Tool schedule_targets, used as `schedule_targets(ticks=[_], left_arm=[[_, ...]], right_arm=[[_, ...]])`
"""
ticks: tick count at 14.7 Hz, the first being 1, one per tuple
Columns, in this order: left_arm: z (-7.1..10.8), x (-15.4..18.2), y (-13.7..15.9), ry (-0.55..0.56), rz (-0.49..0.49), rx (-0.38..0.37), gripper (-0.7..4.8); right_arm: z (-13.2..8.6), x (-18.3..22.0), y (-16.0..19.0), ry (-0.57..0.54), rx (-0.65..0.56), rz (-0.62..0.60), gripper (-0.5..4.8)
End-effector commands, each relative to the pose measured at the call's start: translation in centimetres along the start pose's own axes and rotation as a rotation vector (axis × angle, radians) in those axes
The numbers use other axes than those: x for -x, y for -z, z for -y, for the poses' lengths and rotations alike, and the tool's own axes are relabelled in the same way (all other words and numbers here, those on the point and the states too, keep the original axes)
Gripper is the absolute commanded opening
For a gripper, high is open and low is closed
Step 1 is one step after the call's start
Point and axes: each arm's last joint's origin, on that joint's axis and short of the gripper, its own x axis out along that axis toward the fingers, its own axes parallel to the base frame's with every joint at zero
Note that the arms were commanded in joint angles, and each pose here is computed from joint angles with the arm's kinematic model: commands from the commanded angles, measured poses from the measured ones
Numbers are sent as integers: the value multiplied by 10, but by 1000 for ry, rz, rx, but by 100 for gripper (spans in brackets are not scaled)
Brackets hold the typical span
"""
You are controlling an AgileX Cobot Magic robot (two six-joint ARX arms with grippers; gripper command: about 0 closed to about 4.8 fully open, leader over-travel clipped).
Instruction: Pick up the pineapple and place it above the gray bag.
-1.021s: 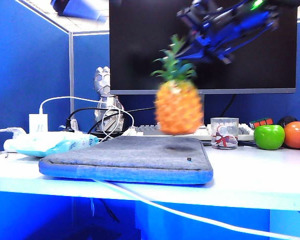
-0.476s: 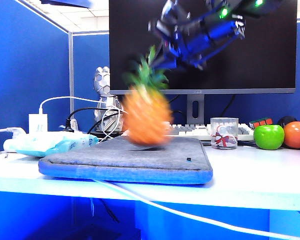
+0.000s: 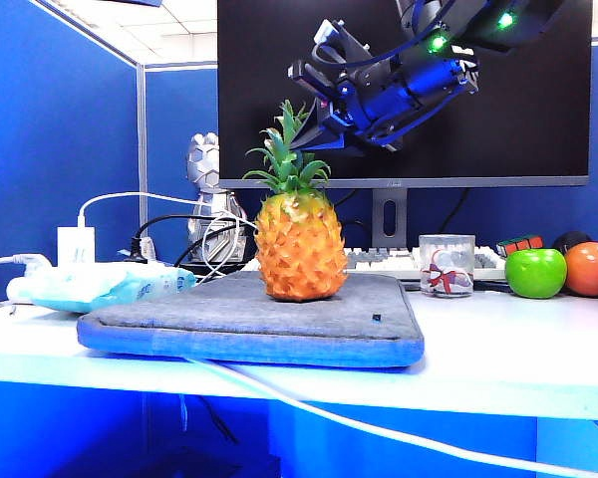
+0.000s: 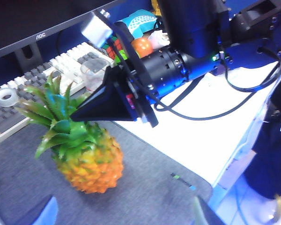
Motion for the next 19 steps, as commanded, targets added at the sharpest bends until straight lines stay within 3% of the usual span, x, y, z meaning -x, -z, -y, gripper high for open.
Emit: schedule_targets(ticks=[1,2,3,5,7,12,19], left_arm=[[-1,1,-1,-26,-4,2,389],[-1,1,-1,-26,-5,2,389],[-1,1,-1,-26,-5,4,390],[0,1,0,-23,-15,11,391],[0,1,1,-21,-19,15,391],[1,1,2,-15,-33,29,391],[1,1,1,-18,-26,46,391]], right_arm=[[1,-1,7,7,-51,-53,-8],[1,-1,7,-8,-66,-53,0],[1,-1,7,-8,-80,-52,71],[1,-1,6,-8,-128,-49,335],[-1,0,4,-27,-147,-49,479],[-6,8,-4,-33,-163,-39,479],[-19,36,-13,-23,-133,-148,479]])
